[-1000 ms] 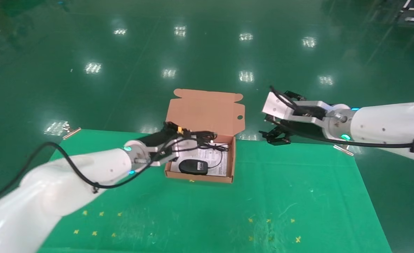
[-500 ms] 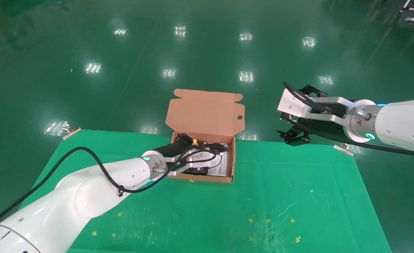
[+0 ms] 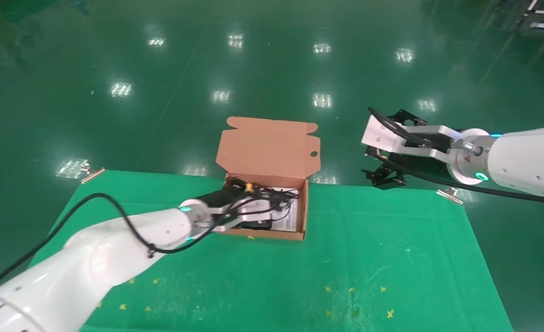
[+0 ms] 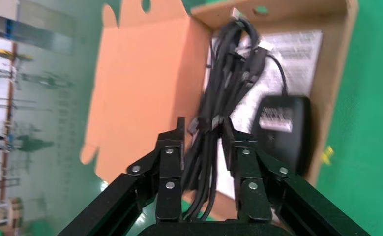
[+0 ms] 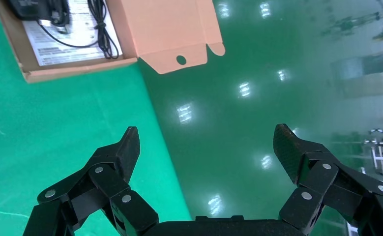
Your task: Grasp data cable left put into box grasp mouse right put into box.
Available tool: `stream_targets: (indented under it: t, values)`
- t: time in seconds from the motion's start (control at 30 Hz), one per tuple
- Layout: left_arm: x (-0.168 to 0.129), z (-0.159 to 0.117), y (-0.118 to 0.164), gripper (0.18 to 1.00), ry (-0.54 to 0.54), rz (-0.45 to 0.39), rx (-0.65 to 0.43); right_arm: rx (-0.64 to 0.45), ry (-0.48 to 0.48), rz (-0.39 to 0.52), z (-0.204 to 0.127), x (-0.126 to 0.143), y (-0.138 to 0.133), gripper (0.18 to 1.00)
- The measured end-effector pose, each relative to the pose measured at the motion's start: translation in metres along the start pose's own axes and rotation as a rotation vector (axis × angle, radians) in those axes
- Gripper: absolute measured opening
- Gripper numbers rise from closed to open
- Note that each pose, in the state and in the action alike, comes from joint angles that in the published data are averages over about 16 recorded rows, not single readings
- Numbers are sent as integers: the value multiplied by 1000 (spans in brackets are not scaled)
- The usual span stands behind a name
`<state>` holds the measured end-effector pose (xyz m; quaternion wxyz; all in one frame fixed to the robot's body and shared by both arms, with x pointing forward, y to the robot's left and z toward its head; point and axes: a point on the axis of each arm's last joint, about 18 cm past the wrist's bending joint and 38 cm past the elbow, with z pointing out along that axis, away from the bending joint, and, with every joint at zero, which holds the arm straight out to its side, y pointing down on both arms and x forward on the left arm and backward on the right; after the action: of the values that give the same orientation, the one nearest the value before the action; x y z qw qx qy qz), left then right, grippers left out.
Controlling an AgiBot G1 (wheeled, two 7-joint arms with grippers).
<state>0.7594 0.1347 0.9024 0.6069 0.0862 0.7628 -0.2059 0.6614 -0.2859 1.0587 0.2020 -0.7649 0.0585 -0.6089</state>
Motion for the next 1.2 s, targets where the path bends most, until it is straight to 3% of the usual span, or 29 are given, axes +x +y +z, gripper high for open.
stream_targets:
  t: [0.27,0.53,0.7,1.0,1.2]
  values:
    - [-34,-13,-4,415,-45,-68,32,16,48,-37,-3,20,-12,1000]
    - [-82,-30,-4,583,-128,-144,57,7,83,-107,-11,40,-24,1000]
    - [-96,-40,2,694,-143,-205,70,-5,60,-114,-13,39,-25,1000]
    - [-84,-60,22,875,-70,-357,114,15,-70,-3,-11,9,-13,1000]
    - [-69,-80,34,947,2,-468,166,58,-187,103,-13,-18,-6,1000]
